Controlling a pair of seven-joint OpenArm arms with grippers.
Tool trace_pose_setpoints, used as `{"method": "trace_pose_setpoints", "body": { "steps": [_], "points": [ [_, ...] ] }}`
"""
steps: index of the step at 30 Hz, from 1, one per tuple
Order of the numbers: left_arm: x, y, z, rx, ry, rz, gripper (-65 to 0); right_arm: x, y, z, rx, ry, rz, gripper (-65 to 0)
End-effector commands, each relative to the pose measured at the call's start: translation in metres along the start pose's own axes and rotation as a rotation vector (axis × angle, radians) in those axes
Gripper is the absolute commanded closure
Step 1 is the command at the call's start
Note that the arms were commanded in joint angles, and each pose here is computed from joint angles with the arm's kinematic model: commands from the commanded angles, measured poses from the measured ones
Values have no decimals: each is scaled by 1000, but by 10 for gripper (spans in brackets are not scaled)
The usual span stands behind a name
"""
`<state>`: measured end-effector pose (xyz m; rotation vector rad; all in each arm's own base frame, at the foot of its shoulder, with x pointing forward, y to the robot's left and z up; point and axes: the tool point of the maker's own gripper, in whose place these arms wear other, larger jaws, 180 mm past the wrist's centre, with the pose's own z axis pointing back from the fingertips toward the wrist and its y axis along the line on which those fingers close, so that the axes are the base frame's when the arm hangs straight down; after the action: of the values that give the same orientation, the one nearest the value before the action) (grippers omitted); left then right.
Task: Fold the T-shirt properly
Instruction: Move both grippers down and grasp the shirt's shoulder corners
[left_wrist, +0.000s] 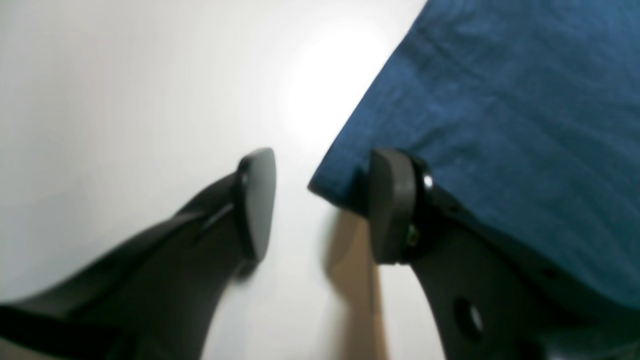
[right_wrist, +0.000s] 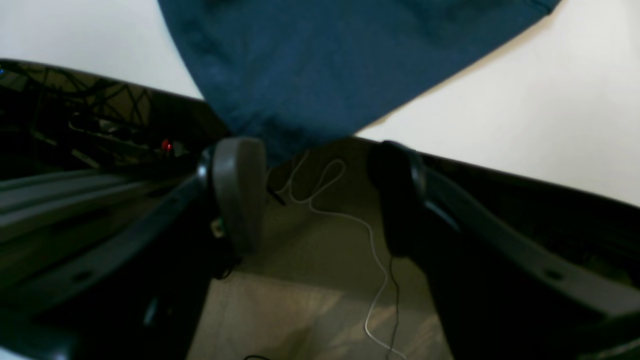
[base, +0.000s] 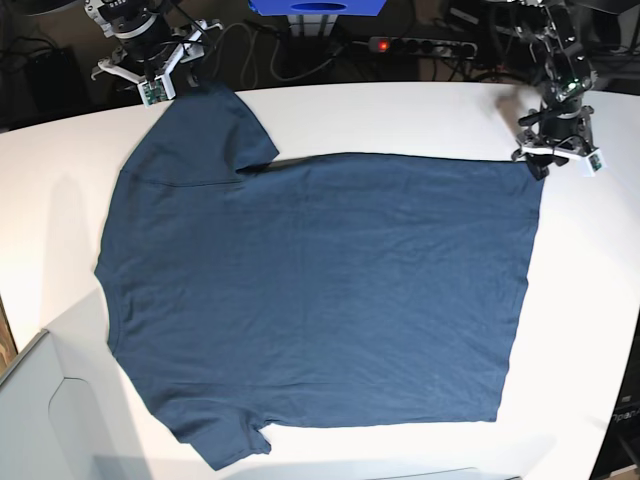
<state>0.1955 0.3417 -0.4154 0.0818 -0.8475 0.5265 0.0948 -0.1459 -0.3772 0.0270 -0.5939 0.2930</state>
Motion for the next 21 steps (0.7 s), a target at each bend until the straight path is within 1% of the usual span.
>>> {"method": "trace_pose_setpoints", "body": {
  "steps": [1,6,7,11,13,19,21],
  "points": [
    [6,1,0,0,-11,-6,-292,5,0,3,3,-22,5,-336],
    [6,0,0,-3,-11,1,-289,5,0,3,3,-22,4,-336],
    [5,-1,0,-3,-11,2,-280,5,1,3,3,-23,2,-335],
    [5,-1,0,-3,-11,2,-187,5,1,3,3,-23,2,-332],
    [5,0,0,-2,-9,3,-150,5,1,3,3,-23,2,-335],
    [5,-1,-1,-3,-11,3,-136,5,1,3,3,-23,1,-338],
    [5,-1,-1,-5,-11,4,-108,5,0,3,0,-23,1,-339]
  ]
}}
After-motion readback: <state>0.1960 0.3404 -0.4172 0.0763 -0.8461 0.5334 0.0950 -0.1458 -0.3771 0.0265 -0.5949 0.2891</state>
